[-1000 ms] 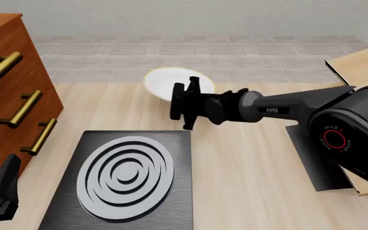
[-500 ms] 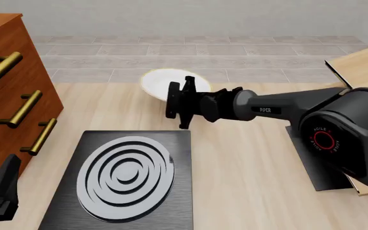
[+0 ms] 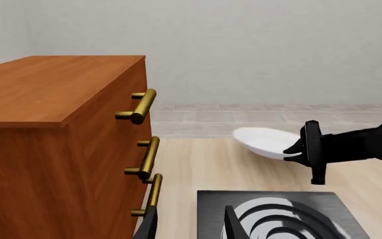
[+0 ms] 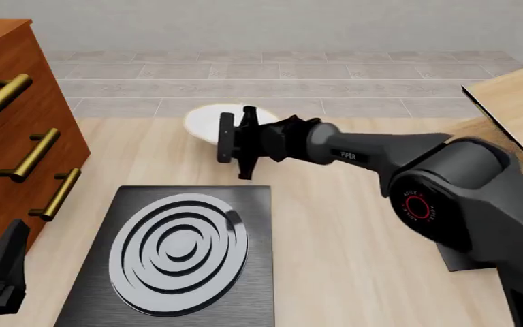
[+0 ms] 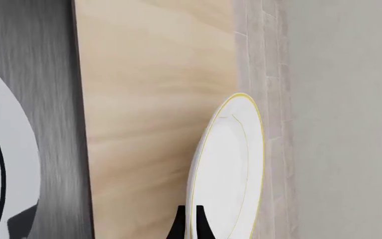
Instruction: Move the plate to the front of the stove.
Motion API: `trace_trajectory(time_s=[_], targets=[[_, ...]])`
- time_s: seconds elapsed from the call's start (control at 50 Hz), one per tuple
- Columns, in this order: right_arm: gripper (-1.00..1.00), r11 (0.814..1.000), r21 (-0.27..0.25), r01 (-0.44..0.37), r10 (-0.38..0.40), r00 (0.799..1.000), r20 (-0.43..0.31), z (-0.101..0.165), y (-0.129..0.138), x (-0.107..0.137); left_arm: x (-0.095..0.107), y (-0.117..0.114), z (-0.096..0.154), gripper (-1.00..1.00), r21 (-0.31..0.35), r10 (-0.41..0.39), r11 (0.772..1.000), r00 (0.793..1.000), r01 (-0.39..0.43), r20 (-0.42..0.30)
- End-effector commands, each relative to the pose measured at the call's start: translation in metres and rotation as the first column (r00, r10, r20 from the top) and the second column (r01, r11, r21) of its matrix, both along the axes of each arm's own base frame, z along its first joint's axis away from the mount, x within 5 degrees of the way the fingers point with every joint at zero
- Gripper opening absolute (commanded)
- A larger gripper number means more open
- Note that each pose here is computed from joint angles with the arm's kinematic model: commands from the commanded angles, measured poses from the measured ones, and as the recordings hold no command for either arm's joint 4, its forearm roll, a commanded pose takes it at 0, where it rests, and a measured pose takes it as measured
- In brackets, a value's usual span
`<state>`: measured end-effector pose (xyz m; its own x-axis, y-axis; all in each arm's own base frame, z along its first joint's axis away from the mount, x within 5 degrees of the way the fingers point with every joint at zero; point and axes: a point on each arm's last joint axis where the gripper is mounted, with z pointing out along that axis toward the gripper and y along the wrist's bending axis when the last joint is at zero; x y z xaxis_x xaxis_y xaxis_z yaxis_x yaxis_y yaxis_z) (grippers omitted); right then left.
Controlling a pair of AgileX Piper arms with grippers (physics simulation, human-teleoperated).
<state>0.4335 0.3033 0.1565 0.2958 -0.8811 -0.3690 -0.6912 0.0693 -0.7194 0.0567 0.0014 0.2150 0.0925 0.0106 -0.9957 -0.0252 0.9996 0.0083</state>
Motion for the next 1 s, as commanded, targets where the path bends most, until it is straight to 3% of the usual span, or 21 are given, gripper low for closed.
trace_trajectory(time_s=[0.02,0.58,0.92,0.94,1.0], targets=[[-1.00,1.000,-0.027,-0.013,0.013,1.000,-0.001,0.003,0.009,0.010,0.000,0.000,0.000,1.00,-0.002,0.000,1.000,1.000,0.000,-0.002],[-1.00,1.000,-0.023,0.002,-0.004,0.996,-0.093,-0.021,0.034,0.017,0.000,0.000,0.000,1.00,-0.001,0.000,1.000,1.000,0.000,-0.003],[-1.00,1.000,-0.012,0.015,-0.016,0.994,-0.108,-0.025,0.035,0.016,0.000,0.000,0.000,1.00,0.000,0.000,1.000,1.000,0.000,-0.002],[1.00,1.000,-0.012,0.015,-0.016,0.994,-0.108,-0.025,0.035,0.016,0.000,0.000,0.000,1.00,0.000,0.000,1.000,1.000,0.000,-0.002],[1.00,1.000,-0.014,0.014,-0.016,0.994,-0.108,-0.025,0.035,0.016,0.000,0.000,0.000,1.00,0.000,0.000,1.000,1.000,0.000,-0.002]])
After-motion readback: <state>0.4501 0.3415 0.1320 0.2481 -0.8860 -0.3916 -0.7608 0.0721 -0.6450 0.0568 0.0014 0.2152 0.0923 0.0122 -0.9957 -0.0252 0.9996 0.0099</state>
